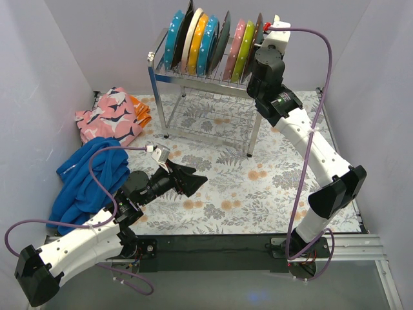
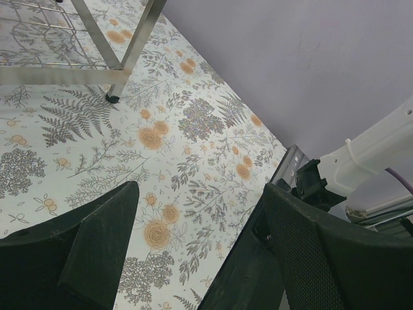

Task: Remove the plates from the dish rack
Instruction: Unload the plate from the dish rack.

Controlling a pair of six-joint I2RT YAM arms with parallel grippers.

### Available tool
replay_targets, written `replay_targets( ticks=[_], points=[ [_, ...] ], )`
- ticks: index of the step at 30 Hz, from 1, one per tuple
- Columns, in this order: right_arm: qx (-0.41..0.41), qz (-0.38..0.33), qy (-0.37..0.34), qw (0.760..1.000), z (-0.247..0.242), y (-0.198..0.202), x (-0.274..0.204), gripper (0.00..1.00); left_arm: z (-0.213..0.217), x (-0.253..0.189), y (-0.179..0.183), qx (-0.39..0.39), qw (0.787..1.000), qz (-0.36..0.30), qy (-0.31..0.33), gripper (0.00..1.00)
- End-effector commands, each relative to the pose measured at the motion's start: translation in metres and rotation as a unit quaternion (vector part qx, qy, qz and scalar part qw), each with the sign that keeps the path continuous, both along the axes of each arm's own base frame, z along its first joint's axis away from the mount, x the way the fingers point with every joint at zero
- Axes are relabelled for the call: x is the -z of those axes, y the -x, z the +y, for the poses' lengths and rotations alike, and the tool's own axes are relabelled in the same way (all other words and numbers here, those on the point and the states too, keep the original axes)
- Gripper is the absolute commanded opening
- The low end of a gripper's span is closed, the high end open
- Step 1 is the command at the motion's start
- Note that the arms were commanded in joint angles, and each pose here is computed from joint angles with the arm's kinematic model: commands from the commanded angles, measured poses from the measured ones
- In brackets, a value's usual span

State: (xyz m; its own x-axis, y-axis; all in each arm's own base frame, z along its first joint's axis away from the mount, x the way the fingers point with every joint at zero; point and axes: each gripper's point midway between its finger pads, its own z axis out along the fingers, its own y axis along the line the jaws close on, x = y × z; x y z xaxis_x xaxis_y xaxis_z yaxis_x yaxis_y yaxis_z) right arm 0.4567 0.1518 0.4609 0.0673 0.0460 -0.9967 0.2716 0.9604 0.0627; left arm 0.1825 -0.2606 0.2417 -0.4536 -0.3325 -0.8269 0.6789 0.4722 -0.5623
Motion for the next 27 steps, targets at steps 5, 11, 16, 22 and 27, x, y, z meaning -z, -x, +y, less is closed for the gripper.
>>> replay_targets(
  ticks=[5,11,16,22,27],
  points=[
    [-0.012,-0.136,-0.078,0.988,-0.014,0.026,-0.097,0.01,0.0,-0.002,0.0,-0.001,1.0,-0.007,-0.001,0.76],
    [-0.012,-0.157,-0.093,0.983,-0.016,0.032,-0.116,0.01,0.0,-0.002,0.0,-0.002,1.0,-0.007,-0.001,0.76],
    [-0.016,-0.169,-0.105,0.98,-0.017,0.037,-0.126,0.01,0.0,-0.002,0.0,-0.001,1.0,-0.006,-0.002,0.76],
    [-0.024,-0.173,-0.111,0.978,-0.016,0.041,-0.128,0.01,0.0,-0.001,0.0,-0.001,1.0,-0.006,-0.002,0.76],
    [-0.022,-0.189,-0.123,0.974,-0.024,0.051,-0.142,0.01,-0.001,-0.001,0.0,-0.001,1.0,-0.005,-0.003,0.76]
  ],
)
